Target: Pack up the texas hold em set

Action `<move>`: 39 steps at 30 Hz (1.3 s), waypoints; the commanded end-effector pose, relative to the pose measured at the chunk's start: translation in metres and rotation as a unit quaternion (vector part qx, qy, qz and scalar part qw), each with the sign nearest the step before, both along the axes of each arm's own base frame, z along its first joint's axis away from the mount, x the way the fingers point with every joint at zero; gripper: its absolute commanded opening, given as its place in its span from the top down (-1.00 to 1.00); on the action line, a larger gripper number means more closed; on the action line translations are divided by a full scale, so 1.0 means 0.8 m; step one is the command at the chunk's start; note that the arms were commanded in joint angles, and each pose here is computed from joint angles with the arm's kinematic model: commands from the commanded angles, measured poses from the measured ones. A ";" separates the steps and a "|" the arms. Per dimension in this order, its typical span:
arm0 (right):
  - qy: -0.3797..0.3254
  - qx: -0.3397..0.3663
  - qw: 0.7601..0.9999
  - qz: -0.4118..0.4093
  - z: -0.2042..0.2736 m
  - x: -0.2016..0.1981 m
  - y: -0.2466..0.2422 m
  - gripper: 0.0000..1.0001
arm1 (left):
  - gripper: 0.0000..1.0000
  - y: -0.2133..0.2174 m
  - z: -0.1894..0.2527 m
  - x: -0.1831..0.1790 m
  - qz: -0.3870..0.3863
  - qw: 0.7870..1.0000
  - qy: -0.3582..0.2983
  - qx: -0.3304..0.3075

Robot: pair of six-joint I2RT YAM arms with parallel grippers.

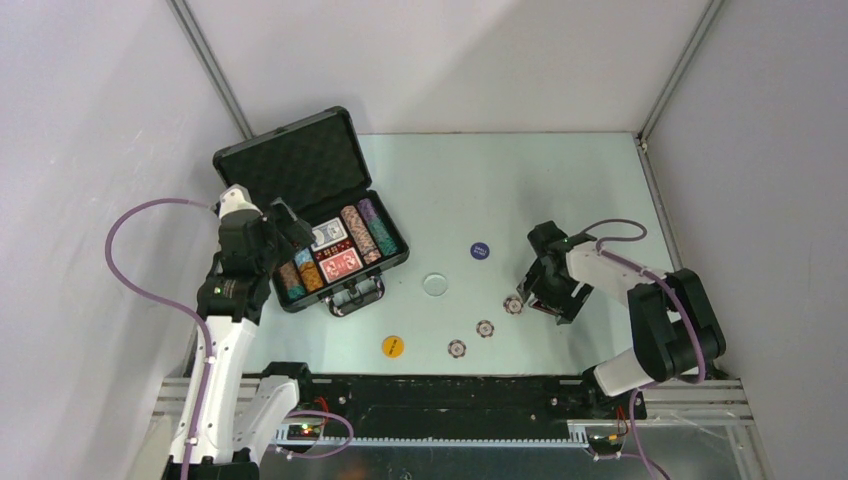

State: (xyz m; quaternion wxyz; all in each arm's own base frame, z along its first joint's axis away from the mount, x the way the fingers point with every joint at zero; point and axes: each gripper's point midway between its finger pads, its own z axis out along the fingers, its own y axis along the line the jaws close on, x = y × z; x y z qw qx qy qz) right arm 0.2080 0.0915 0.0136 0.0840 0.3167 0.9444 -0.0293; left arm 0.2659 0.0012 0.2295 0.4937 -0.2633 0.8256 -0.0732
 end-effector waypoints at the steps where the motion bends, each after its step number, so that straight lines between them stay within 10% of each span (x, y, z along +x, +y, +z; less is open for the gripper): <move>1: -0.004 -0.028 1.000 -0.004 -0.001 0.007 -0.008 -0.86 | -0.99 0.003 0.010 0.004 -0.003 1.000 -0.019 0.008; 39: -0.027 -0.009 1.000 -0.001 -0.012 0.011 -0.020 -0.57 | -1.00 0.002 0.005 0.005 -0.005 1.000 -0.011 0.008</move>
